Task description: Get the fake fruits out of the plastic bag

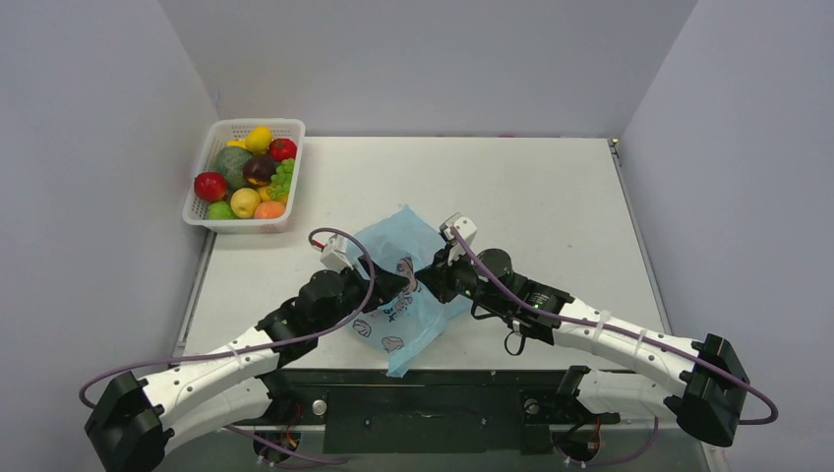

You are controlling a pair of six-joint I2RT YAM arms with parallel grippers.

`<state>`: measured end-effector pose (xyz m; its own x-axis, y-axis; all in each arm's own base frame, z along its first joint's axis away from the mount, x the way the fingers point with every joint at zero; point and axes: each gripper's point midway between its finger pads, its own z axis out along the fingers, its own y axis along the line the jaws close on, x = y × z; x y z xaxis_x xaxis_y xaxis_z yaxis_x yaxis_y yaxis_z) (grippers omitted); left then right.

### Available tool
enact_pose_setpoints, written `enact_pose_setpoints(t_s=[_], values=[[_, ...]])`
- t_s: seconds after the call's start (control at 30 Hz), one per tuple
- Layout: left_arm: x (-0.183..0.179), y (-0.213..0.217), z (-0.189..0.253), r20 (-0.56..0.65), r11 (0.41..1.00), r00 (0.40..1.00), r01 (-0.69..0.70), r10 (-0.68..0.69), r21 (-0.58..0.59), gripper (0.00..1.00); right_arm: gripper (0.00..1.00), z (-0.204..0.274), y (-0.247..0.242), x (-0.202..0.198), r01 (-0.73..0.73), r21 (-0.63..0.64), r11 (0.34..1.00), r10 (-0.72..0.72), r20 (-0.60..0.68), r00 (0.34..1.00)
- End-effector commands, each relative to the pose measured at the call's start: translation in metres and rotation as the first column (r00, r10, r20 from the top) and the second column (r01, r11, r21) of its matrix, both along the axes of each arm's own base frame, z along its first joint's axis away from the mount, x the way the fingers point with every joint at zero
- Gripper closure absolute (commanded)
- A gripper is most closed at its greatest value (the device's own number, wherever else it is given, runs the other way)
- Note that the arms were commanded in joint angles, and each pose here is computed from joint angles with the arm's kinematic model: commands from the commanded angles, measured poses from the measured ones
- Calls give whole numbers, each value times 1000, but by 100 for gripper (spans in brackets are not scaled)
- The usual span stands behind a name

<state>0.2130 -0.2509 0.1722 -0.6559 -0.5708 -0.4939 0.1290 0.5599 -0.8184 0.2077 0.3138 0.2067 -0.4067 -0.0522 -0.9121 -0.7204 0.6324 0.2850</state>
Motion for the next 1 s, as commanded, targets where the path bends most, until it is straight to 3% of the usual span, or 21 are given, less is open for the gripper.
enact_pose_setpoints(t_s=[0.0, 0.1, 0.17, 0.5, 0.8, 0.97], values=[[-5, -18, -10, -37, 999, 999, 37, -38, -24, 44, 100, 25, 10, 7, 0, 74, 997, -2, 33, 999], [3, -20, -18, -46, 1000, 999, -15, 14, -21, 56, 100, 29, 10, 5, -3, 90, 996, 0, 29, 1000], [13, -18, -21, -41, 997, 997, -70, 68, -34, 59, 100, 32, 11, 3, -10, 109, 994, 7, 25, 1000], [58, -38, -44, -47, 983, 985, -170, 167, -69, 63, 100, 37, 26, -12, -98, 167, 981, 101, -8, 995], [81, -37, -72, -39, 967, 967, -253, 252, -15, 39, 100, 36, 36, -21, -158, 178, 971, 165, -29, 986], [85, -43, -71, -3, 972, 972, -234, 234, 16, 34, 100, 31, 37, -25, -172, 172, 970, 181, -39, 983]])
